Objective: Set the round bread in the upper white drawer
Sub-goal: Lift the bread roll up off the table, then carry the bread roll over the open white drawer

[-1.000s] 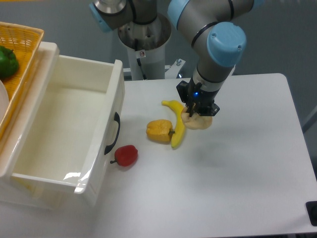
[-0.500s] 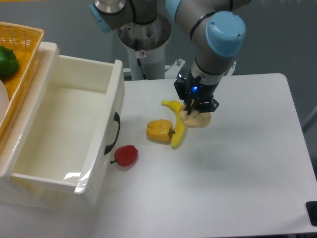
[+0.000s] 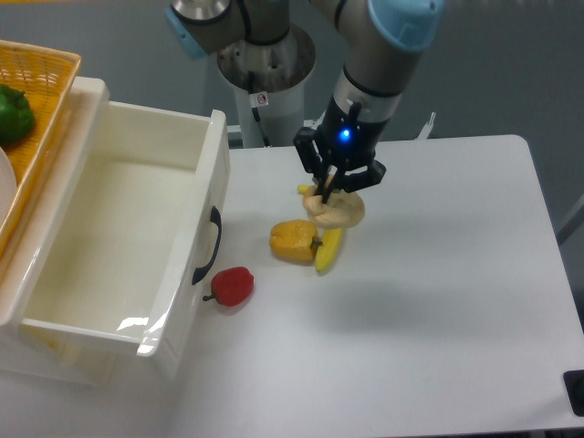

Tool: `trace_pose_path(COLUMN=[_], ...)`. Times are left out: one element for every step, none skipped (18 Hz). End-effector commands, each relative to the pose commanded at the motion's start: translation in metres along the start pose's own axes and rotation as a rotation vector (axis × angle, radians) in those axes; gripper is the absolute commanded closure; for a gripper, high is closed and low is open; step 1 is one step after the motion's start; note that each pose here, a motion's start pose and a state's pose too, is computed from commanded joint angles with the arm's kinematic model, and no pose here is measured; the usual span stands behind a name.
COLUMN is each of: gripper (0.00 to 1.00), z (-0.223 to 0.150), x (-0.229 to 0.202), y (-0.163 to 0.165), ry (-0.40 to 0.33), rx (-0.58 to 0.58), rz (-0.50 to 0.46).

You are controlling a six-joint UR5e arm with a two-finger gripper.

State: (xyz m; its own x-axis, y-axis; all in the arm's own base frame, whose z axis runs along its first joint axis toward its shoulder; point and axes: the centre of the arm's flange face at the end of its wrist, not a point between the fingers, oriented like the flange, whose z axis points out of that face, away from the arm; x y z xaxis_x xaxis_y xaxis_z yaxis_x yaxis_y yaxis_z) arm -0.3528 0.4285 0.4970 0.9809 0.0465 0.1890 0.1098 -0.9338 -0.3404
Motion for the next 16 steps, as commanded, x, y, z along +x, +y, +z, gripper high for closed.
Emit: trace_pose_path(gripper=[0.83, 0.83, 0.83, 0.83, 0.83, 0.83, 0.83, 0.83, 0.83, 0.83, 0.82, 0.82, 0.82, 0.82, 0.81, 0.81], z=[0.001, 0.001, -0.002, -0.005, -0.003, -0.002, -0.002, -0.001, -0.001, -0.003, -0.005, -0.007, -0.005, -0.004, -0.004, -0.002], x=[0.007, 0.012, 0.019, 0.024, 0.03, 0.035, 0.041, 0.047, 0.053, 0.063, 0.066, 0.07, 0.078, 0.081, 0.083, 0.085], y=[-0.004, -0.008, -0.014, -0.02, -0.025, -0.028, -0.033, -0.036, -0.039, -0.043, -0.046, -0.051, -0.055, -0.057, -0.057, -0.057], ry=[0.006, 0.007, 0.004, 0.002, 0.008, 0.013, 0.018, 0.024, 0.034, 0.041, 0.034, 0.035, 0.055, 0.065, 0.067, 0.069], rx=[0.004, 0.008, 0.013, 0.018, 0.02, 0.026, 0.039, 0.046, 0.054, 0.066, 0.081, 0.108, 0.119, 0.124, 0.124, 0.122], rz=[-0.017, -0.03, -0.036, -0.05, -0.078, -0.093, -0.097, -0.103, -0.122, -0.141, -0.153, -0.155, -0.154, -0.154, -0.151, -0.151])
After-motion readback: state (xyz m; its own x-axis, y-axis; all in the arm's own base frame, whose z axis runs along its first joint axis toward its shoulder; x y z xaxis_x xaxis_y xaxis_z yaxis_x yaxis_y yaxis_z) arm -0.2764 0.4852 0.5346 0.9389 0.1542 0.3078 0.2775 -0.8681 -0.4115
